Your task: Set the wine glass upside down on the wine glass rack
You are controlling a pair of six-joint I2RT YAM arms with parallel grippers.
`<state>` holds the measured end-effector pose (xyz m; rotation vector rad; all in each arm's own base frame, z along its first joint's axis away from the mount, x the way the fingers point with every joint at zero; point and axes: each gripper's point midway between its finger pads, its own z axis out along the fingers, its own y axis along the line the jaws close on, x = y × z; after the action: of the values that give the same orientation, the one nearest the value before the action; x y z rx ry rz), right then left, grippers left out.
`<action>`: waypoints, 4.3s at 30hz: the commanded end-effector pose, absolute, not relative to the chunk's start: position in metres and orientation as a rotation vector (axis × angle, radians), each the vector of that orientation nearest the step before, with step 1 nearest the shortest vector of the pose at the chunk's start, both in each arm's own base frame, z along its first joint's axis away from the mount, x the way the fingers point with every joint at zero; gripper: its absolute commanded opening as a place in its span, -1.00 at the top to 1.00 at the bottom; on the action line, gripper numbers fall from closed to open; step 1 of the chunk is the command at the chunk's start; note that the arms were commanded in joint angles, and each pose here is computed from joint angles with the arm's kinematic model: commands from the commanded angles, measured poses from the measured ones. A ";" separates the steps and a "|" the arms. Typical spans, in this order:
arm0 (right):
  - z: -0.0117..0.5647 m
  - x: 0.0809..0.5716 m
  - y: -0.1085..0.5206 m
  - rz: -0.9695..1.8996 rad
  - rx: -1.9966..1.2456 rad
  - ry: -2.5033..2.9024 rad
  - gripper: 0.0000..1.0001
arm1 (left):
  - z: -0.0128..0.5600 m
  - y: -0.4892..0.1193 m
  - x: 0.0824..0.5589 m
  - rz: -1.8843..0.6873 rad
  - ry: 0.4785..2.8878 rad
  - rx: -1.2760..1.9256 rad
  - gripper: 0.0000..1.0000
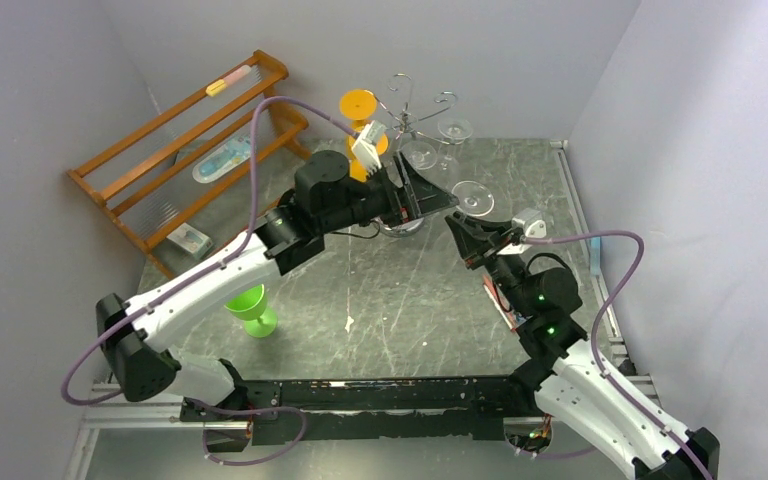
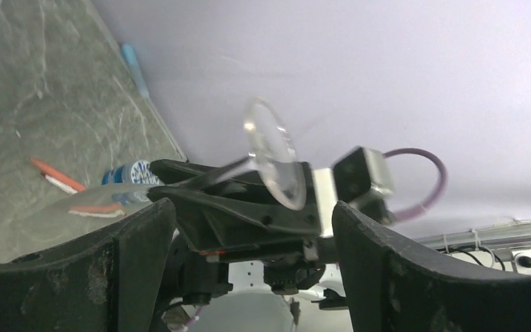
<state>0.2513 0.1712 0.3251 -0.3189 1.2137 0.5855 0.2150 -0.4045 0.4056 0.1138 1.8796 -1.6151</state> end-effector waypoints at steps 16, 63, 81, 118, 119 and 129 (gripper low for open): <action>0.350 0.240 0.185 0.408 -0.662 1.077 1.00 | 0.424 -0.408 0.219 -1.795 1.895 0.074 0.03; 0.320 0.220 0.204 0.671 -0.677 1.314 -0.23 | 0.395 -0.209 0.316 -0.981 1.943 -0.316 0.90; 0.351 0.224 0.202 0.711 -0.572 1.268 -0.23 | 0.483 -0.219 0.456 -1.051 1.670 -0.196 0.90; 0.405 0.254 0.187 0.823 -0.160 1.304 -0.21 | 0.451 -0.311 0.531 -1.470 1.614 -0.300 0.90; 0.405 0.254 0.186 0.819 -0.160 1.307 -0.21 | 0.448 -0.314 0.530 -1.473 1.621 -0.300 0.90; 0.404 0.254 0.185 0.805 -0.165 1.311 -0.20 | 0.436 -0.338 0.522 -1.530 1.672 -0.357 0.90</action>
<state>0.2530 0.1887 0.4056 -0.1680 1.3097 0.8279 0.5260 -0.3266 0.4290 -0.3341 1.6961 -1.4826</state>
